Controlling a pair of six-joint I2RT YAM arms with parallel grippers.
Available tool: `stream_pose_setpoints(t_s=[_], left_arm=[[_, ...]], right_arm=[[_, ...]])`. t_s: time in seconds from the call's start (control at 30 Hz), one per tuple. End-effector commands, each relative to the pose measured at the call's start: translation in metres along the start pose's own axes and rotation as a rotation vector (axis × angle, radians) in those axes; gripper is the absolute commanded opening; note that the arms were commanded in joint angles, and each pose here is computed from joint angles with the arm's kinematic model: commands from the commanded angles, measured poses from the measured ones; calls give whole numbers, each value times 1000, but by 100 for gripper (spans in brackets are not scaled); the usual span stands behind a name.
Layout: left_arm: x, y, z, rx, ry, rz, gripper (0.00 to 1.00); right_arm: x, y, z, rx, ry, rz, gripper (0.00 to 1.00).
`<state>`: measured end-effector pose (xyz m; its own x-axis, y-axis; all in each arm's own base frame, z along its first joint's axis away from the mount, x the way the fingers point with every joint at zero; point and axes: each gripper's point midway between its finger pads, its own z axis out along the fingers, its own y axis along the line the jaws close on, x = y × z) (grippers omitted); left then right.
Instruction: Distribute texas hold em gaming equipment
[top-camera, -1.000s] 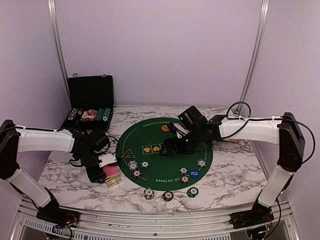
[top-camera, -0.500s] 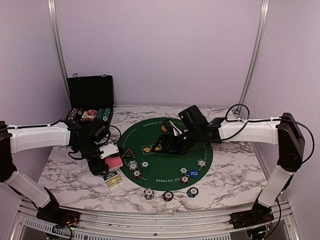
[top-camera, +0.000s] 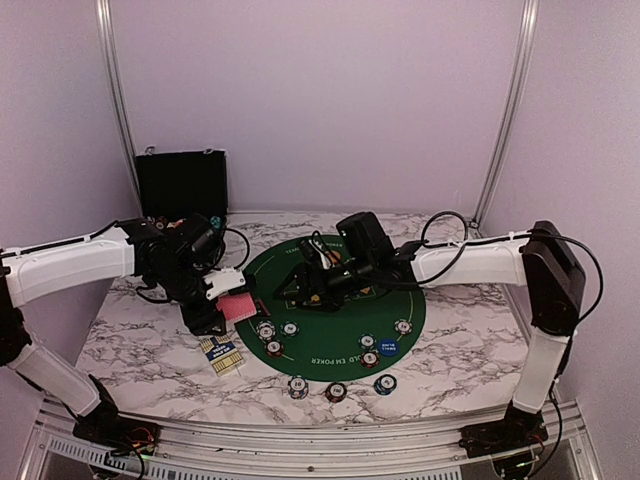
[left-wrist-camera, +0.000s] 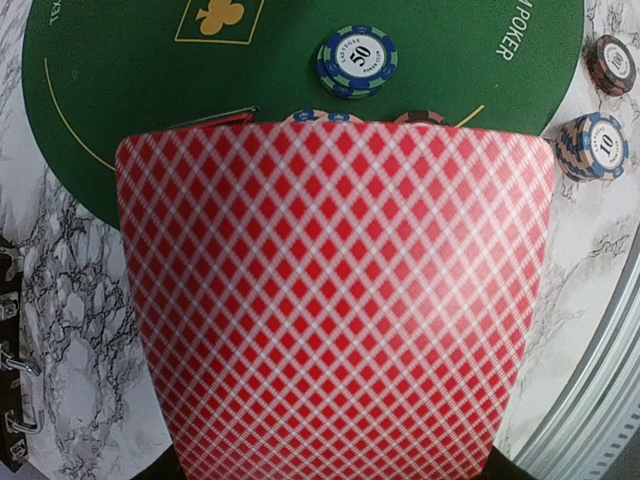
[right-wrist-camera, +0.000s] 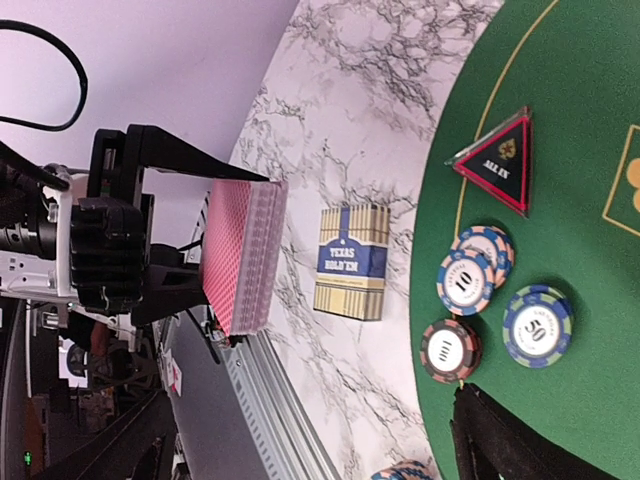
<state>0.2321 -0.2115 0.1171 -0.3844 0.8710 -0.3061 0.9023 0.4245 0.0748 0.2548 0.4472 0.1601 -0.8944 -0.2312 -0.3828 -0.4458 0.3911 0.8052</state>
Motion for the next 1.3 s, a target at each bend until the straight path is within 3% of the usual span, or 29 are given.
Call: stream_pose_setpoints(t_s=[0.0,0.43,0.83,1.27], left_arm=[[-18,0,-20,0,-58,0,0],[-37,1,-32,-14,-97,25,0],[-45,2,-40,-19,-127,31,0],[-45,-2,-39,-10,-123,44,0]], right_arm=[[-17,38,5,-150,-26,-20,93],[-24,57,13,-293,-34,27,89],[-21,57,25,-334,-6,45,79],[-28,61,33,-367,1,57,78]])
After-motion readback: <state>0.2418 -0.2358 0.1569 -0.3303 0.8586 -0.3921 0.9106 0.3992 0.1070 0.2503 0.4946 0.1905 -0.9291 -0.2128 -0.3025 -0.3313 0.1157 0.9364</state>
